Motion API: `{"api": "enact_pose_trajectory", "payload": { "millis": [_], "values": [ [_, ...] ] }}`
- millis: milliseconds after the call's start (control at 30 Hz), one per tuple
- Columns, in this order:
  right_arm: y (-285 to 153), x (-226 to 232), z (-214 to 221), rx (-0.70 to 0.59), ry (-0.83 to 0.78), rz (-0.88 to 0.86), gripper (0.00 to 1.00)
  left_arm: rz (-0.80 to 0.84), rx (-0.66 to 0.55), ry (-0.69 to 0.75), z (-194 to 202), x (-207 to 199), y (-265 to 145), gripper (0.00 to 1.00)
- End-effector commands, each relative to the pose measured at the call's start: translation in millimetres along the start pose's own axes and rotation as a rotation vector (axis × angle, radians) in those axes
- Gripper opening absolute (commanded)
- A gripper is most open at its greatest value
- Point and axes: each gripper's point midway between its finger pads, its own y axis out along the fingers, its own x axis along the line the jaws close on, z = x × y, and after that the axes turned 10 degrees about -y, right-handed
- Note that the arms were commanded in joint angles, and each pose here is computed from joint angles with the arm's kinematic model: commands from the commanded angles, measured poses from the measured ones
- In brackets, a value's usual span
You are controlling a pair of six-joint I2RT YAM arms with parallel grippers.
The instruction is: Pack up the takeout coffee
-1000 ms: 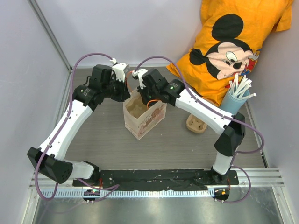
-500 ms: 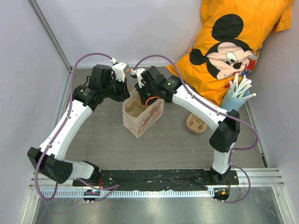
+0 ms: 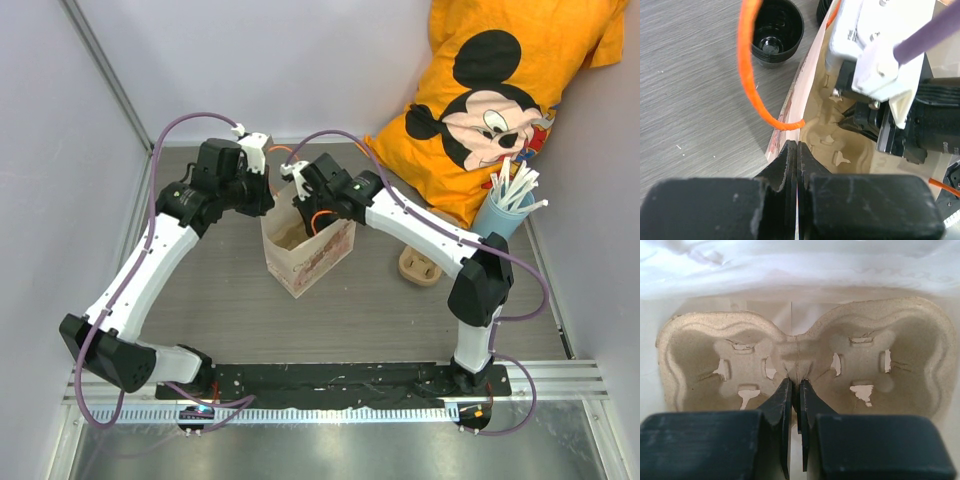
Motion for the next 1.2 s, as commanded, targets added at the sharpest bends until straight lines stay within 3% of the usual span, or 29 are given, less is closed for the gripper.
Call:
{"api": "enact_pose_trajectory", "payload": {
  "millis": [0,433,1167],
  "values": [
    [-23.9,13.4,-17.4,-0.078,-0.063,-0.026,0.01,-0.027,-0.062,-0.014,-15.4,4.1,1.7,0.0],
    [-17.5,28.3,6.0,0.003,-0.13,-0.079,0.01,-0.118,-0.091,-0.049,-21.3,19.6,4.4,0.01],
    [-4.1,25.8,19.8,0.059,-0.129,-0.065,0.01,-0.065,-0.09,-0.039,-23.2,8.9,0.4,0.01]
  ]
}}
